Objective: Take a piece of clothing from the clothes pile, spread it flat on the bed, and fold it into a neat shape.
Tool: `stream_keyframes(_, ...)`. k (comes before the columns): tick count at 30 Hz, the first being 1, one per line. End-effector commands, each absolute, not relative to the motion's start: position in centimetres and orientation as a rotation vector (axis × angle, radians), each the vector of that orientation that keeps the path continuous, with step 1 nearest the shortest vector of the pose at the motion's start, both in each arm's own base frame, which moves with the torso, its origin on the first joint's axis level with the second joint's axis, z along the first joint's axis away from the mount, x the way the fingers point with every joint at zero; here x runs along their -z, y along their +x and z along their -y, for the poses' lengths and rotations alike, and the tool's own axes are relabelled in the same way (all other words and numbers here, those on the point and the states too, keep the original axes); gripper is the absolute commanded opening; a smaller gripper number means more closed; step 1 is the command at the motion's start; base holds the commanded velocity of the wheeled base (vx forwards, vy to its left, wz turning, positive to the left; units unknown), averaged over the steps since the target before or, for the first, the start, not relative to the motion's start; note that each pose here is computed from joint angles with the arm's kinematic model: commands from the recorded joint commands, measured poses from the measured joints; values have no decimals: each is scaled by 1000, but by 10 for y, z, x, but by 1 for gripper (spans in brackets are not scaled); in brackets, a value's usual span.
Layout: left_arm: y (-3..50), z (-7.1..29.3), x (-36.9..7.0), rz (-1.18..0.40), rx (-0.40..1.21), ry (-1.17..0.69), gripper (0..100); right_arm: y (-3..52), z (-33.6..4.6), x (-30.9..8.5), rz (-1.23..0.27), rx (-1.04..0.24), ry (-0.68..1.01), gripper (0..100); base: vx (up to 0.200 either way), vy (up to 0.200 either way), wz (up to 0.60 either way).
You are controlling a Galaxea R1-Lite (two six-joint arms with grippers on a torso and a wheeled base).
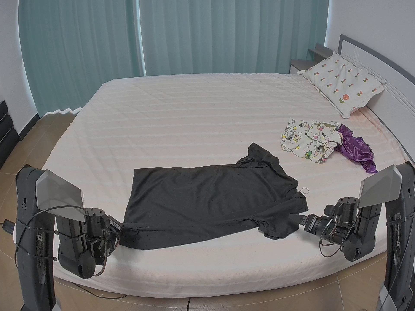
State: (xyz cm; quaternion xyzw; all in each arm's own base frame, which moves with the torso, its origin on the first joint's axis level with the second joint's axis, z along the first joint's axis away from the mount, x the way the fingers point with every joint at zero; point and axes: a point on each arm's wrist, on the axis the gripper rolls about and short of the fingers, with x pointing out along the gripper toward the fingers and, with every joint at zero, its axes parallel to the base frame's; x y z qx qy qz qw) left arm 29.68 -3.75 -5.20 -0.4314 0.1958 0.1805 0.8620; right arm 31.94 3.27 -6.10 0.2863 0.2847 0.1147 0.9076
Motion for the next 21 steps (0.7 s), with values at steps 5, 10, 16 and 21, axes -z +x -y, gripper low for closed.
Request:
stream_keyframes(5, 298, 37, 50, -393, -370, -910, 0, 321, -40, 68, -602, -256, 583, 100, 0, 0, 0)
stream_keyframes(10, 299, 37, 50, -390, -371, -912, 0, 323, -49, 71, -608, -279, 575, 100, 0, 0, 0)
stream_keyframes(16, 299, 37, 50, -389, -370, -914, 0, 322, -49, 72, -646, -263, 571, 0, 0, 0, 0)
stream_keyframes(21, 299, 36, 49, -386, -372, -918, 0, 311, -47, 66, -673, -255, 561, 0, 0, 0, 0)
